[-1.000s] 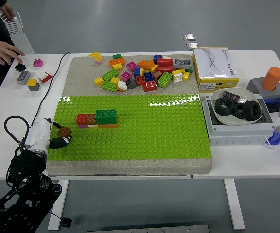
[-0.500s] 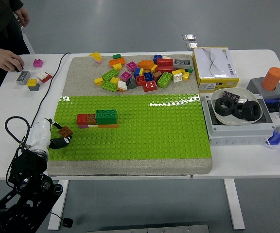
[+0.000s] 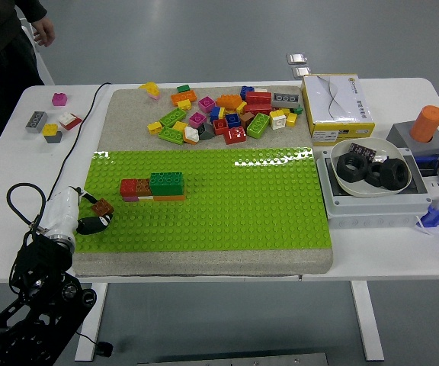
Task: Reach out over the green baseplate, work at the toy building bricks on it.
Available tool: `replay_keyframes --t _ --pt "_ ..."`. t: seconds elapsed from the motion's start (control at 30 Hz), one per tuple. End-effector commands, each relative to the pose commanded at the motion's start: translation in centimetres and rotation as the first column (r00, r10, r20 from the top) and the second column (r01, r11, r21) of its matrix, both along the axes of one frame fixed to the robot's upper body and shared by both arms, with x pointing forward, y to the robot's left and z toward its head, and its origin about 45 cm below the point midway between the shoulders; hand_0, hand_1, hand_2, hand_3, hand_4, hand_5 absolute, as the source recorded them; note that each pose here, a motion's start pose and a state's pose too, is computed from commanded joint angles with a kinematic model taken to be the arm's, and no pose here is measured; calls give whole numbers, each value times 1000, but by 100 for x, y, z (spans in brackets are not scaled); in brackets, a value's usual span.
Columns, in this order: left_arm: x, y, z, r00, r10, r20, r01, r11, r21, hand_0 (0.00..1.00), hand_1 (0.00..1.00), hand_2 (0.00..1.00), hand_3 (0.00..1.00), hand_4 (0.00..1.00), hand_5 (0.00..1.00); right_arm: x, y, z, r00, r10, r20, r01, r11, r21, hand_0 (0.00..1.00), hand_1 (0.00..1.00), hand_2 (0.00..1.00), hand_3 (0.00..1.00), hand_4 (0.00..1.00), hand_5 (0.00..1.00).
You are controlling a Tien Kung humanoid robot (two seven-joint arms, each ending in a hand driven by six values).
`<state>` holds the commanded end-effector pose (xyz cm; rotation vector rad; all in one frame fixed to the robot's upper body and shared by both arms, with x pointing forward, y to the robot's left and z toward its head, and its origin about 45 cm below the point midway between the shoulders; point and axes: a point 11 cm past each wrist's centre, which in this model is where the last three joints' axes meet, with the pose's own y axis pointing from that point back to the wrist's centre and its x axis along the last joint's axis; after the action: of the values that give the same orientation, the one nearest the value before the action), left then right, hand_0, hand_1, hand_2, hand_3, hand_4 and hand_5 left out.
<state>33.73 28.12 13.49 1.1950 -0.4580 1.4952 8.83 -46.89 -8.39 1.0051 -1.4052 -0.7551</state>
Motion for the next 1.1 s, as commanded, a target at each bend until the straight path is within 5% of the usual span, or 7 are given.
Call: replay_keyframes --t 0.23,0.37,0.7,0.93,1.1 --pt "43 86 114 999 -28 32 28 1000 -10 867 869 812 407 696 2 6 -5 4 1000 1 1 -1 1000 -1 512 686 642 744 799 801" --pt "62 93 183 995 -95 44 97 994 -41 867 869 812 407 696 2 9 -5 4 1000 0 2 0 1000 -1 512 686 642 744 799 801" --pt "190 76 653 960 -256 114 268 958 -105 877 873 813 409 687 2 13 -11 7 1000 2 2 -2 1000 -3 512 685 642 749 799 801" --pt "334 -143 658 937 -343 72 350 916 -195 879 874 813 412 690 2 61 -13 18 1000 5 9 -5 1000 -4 512 685 642 748 798 800" --pt "458 -259 584 942 -331 56 333 898 -287 883 877 813 415 661 2 93 -2 21 1000 10 12 -10 1000 -2 512 685 642 748 798 799"
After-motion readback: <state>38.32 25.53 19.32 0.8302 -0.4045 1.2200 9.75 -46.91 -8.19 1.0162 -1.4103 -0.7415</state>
